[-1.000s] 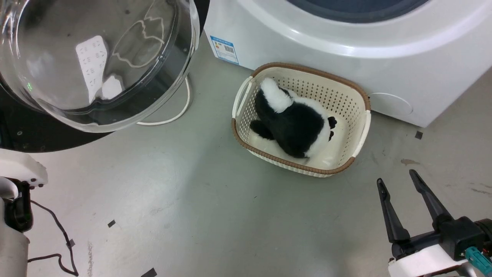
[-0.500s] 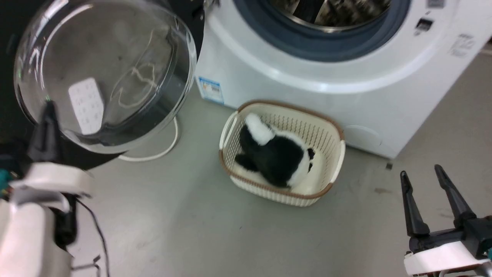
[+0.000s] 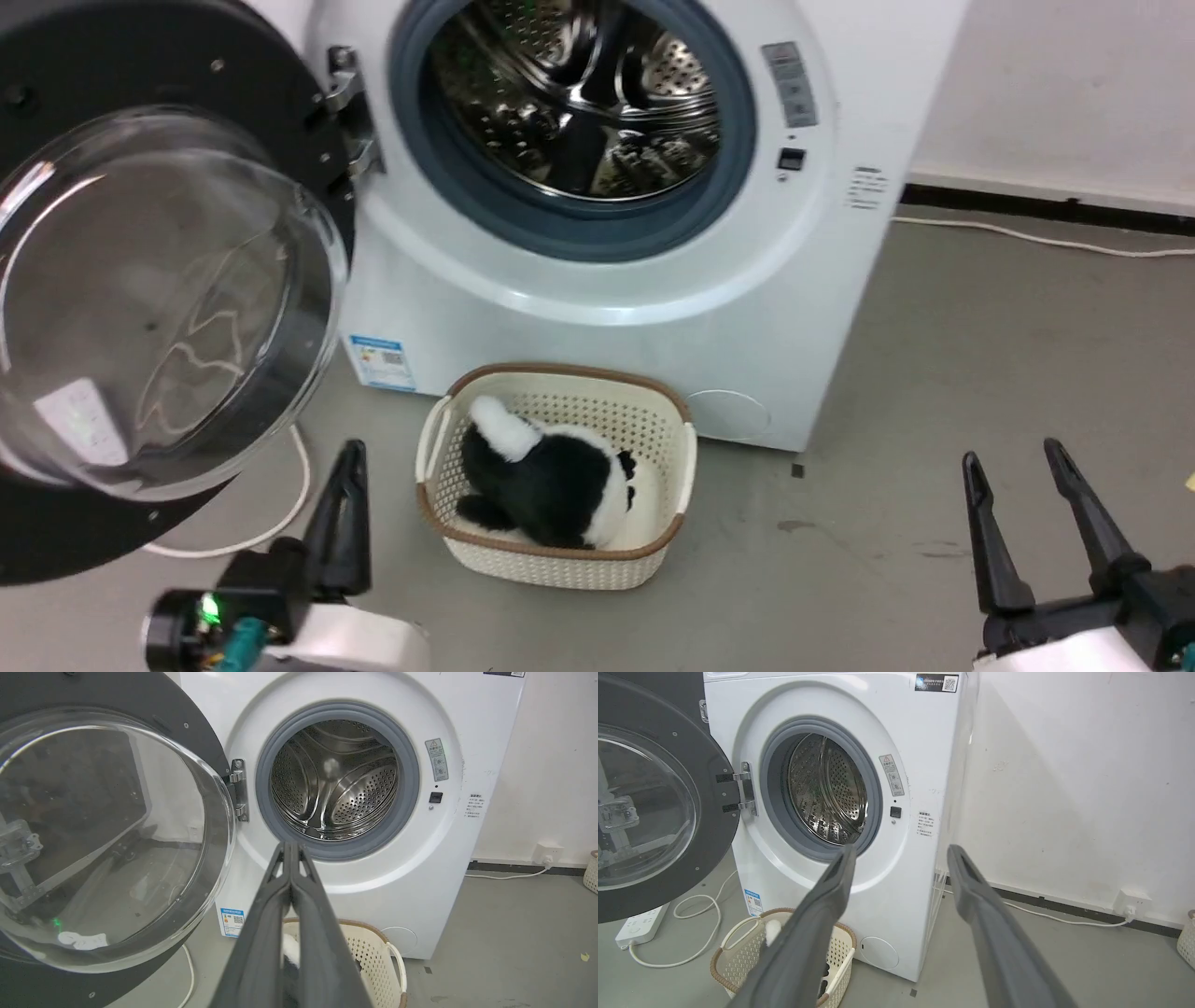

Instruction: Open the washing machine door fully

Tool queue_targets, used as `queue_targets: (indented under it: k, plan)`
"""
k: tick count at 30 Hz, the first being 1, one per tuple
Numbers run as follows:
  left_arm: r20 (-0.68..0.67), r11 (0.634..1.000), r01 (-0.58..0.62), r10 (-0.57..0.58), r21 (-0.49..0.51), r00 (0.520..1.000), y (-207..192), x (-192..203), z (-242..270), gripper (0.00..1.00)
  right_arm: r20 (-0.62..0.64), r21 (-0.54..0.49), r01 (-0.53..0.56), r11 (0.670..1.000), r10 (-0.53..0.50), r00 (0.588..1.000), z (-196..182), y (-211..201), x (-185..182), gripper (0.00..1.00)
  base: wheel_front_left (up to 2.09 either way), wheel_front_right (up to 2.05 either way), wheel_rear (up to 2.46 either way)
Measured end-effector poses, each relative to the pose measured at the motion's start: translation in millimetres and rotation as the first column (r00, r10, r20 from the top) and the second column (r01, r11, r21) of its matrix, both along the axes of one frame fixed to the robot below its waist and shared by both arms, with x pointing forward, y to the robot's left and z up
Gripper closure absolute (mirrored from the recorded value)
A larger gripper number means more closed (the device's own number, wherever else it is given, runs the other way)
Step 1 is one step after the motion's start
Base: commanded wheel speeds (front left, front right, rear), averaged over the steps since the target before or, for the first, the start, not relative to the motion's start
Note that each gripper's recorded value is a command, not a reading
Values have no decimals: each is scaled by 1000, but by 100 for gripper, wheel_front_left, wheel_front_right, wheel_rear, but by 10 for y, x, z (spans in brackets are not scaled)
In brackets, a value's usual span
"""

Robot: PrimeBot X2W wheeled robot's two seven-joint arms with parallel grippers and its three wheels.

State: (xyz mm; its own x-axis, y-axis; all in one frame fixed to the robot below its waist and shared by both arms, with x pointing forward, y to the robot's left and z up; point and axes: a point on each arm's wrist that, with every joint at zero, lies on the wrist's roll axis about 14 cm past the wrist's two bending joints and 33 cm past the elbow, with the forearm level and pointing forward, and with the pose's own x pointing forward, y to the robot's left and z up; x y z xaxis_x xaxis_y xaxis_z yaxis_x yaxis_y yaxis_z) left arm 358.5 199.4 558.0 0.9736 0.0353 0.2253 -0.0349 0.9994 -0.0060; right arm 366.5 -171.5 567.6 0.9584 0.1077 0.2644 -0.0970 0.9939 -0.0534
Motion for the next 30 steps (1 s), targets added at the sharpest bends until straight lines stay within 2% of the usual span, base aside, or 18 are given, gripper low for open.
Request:
queue_targets:
  k: [2,3,4,5,11,30]
  plan:
    - [-14,1000,17,-18,-9,1000,-116,5,-53,100,-8,5,14,1000,-14,1000,-25,-48,-56,0,0,0,0]
    - [-23,1000,27,-28,-10,999,-161,1,-86,78,-12,10,20,1000,-20,1000,-39,-70,-79,0,0,0,0]
    - [-34,999,34,-35,-10,999,-201,-4,-122,19,-15,12,26,1000,-26,1000,-49,-91,-96,0,0,0,0]
    - [-45,999,48,-48,0,998,-253,-9,-161,0,-19,15,31,999,-30,999,-62,-106,-109,0,0,0,0]
    - [-109,995,89,-84,35,990,-439,-45,-379,0,-54,19,28,999,-27,998,-173,-95,-145,0,0,0,0]
    - [-127,997,67,-63,32,990,-452,-79,-444,0,-98,31,9,999,-6,995,-314,-27,-129,0,0,0,0]
